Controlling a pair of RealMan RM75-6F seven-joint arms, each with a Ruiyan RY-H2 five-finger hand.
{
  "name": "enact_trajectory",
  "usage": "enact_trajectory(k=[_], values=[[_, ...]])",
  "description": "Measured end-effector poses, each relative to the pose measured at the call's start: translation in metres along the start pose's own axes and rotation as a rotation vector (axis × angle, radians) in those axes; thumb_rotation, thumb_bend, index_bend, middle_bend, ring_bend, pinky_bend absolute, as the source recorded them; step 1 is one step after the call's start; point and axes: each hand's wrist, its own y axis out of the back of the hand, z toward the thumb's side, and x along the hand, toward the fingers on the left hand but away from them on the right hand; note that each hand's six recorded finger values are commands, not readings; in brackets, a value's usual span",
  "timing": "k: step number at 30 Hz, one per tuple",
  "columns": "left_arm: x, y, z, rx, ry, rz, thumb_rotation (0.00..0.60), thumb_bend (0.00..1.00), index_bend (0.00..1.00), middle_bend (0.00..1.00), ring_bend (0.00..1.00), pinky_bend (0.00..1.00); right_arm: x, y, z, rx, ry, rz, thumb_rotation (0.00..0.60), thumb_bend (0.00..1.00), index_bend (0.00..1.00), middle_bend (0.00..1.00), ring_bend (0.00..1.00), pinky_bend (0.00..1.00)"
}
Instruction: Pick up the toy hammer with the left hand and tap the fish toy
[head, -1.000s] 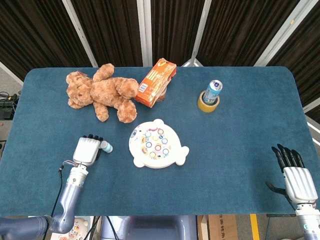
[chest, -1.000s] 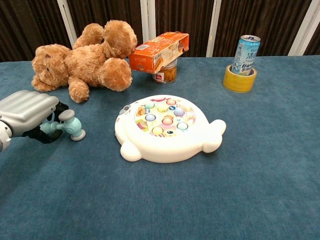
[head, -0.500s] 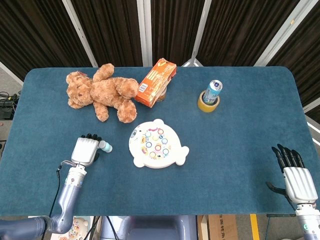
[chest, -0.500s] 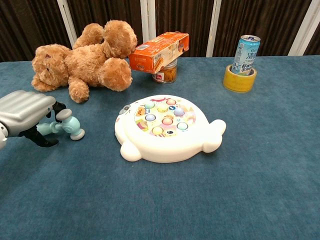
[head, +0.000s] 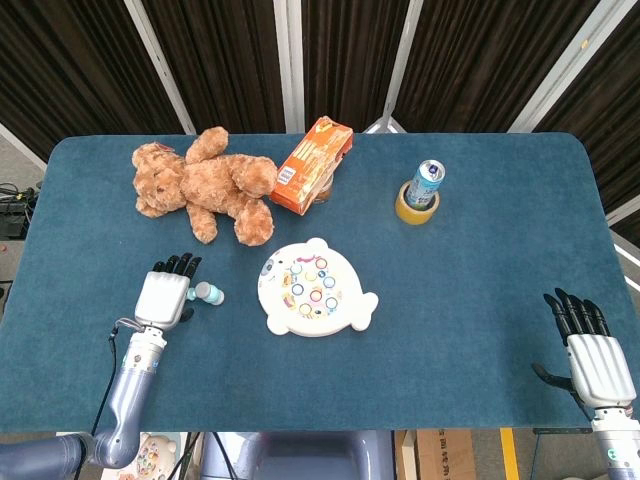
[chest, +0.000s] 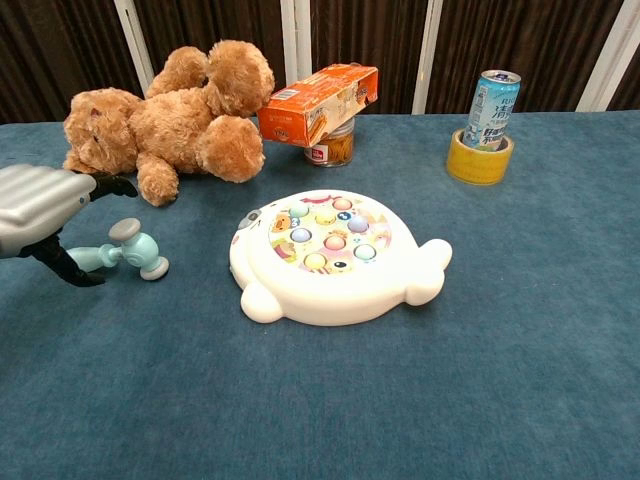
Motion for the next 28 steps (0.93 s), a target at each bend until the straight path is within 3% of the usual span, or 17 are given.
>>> enact_trajectory(k=[8,17,28], values=[[-0.011,0.029,-0.010,-0.042,0.000,0.041,0.600,0.09,0.07,0.00,0.02,0.11,0.000,0.001,-0.001,0.012,0.000,-0.003,0.600,0.18,0.00,0.00,0.00,0.00],[-0.068,0.065,-0.070,-0.026,0.021,0.104,0.600,0.06,0.00,0.00,0.00,0.03,0.001,0.002,0.000,0.051,0.014,-0.010,0.600,0.18,0.00,0.00,0.00,0.00],[-0.154,0.051,-0.136,-0.112,0.075,0.104,0.600,0.06,0.00,0.00,0.00,0.02,0.001,0.006,0.006,0.083,0.053,-0.075,0.600,0.18,0.00,0.00,0.00,0.00]])
